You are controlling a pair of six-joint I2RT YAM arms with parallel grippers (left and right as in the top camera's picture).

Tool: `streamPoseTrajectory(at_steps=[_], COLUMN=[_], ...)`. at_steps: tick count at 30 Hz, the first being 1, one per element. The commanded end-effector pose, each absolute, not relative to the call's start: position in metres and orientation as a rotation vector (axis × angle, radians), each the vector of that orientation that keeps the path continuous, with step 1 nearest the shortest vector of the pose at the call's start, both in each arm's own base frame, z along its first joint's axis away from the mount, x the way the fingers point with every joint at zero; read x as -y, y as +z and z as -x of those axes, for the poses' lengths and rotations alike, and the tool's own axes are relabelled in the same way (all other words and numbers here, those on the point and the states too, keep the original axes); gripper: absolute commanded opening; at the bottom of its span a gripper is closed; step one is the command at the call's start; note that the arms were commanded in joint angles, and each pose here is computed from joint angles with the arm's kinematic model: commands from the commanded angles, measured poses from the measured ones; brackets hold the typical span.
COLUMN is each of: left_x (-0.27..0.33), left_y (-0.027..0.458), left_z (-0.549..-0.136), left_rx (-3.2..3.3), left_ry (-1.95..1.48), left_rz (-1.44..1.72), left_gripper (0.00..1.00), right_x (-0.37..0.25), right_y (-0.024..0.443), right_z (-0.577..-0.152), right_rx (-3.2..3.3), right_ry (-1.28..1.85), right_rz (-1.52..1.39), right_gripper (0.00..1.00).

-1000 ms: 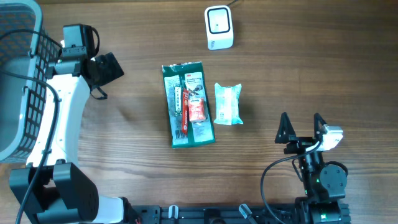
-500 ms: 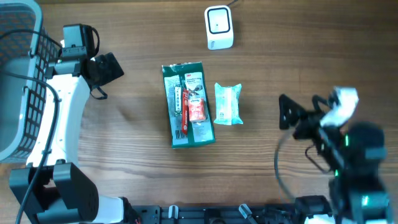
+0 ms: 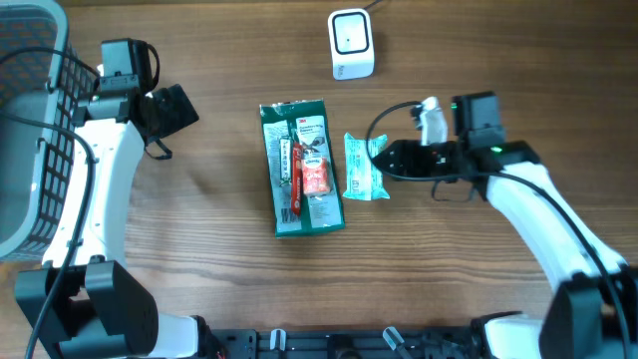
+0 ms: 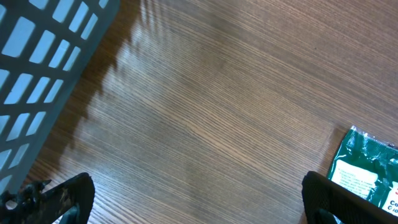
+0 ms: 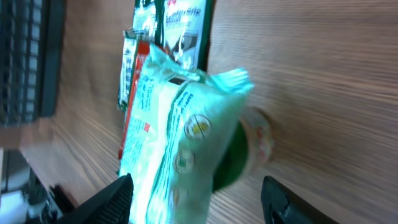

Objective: Scan the item barcode

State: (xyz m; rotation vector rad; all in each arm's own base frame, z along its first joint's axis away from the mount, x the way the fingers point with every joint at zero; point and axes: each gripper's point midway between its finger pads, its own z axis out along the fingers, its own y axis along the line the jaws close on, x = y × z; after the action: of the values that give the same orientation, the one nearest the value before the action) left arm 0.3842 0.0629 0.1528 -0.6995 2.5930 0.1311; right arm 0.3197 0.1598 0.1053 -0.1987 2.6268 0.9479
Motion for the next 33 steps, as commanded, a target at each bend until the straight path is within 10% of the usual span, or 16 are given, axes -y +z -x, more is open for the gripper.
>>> streamPoseTrajectory(at_steps=[1,15,22,33], left_x=[-0.067,-0.067,-0.067,-0.067], left_y=[0.16,0.16,0.16,0.16], left_z=[-0.386,-0.386,-0.386,-0.386], left_rx=[-2.577,-2.577,-2.577,-2.577], left_ry=[0.145,0.145,0.145,0.145], left_rz=[0.688,0.688,0.688,0.688], left_gripper=[1.0,1.0,1.0,1.0], right_x=[-0.184,-0.184,-0.202,-0.304], right_y=[0.099,0.125,0.191,0.124], right_z=[-0.318,-0.332,-0.331,-0.342], right_rx=[-2.608,-2.551,-2.376,-2.362], right_ry=[1.021,0.938,1.016,0.632], right_rz=[0.333,0.339,0.383,0.381], right_gripper=[0.64,0.08,0.04,0.04])
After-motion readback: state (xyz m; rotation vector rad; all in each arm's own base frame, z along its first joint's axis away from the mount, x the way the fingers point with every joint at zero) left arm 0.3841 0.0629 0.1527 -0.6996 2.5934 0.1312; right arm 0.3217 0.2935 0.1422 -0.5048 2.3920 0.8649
